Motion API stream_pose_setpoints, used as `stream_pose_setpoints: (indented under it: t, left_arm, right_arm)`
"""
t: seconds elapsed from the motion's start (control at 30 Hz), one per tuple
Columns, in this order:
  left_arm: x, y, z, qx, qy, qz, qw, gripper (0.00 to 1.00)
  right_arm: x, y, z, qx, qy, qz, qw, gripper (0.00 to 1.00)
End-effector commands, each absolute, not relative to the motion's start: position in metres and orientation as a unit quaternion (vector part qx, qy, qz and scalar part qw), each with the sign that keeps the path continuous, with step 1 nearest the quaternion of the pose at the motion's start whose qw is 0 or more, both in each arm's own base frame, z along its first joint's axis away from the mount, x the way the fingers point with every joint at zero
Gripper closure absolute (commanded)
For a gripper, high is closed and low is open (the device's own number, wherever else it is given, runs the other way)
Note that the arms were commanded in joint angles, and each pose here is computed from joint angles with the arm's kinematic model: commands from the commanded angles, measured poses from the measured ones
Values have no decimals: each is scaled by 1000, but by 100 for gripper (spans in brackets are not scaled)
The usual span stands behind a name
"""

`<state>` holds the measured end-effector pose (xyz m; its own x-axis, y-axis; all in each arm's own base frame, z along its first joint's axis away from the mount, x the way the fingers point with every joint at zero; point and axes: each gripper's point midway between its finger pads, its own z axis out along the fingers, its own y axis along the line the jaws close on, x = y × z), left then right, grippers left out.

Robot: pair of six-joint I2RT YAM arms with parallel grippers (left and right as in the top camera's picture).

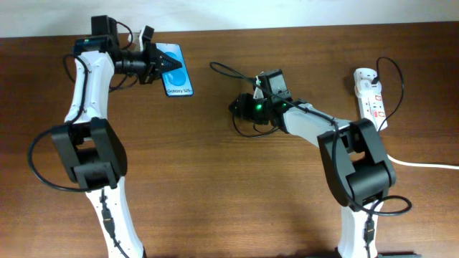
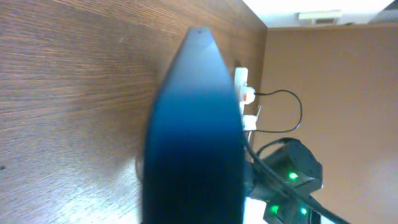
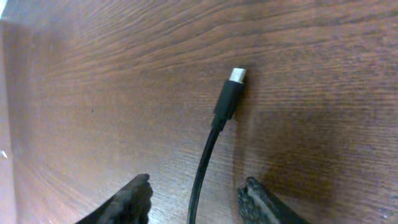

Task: Plug charger to phone and switch on socket
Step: 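Lower the right gripper onto the black cable's plug and grasp it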

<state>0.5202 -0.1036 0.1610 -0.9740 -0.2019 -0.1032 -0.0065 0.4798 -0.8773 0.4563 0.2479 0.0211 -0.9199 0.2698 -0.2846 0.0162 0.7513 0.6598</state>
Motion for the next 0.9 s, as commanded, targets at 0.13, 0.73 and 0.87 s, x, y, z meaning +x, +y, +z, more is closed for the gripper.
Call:
stream_pose_setpoints:
  t: [0.13,0.73,0.87]
  left_arm:
    - [515,-130,166,-27,843,-530,88,100]
    - [511,-136,166,-25,844,-530,79,100]
    - [510,-136,165,-26,844,-530,77,100]
  right_arm:
    - [463,251,7,101,914,348,182,56]
    - [472,253,-21,140,906,358,177,75]
    - [470,255,-20,131,906,363,174,96]
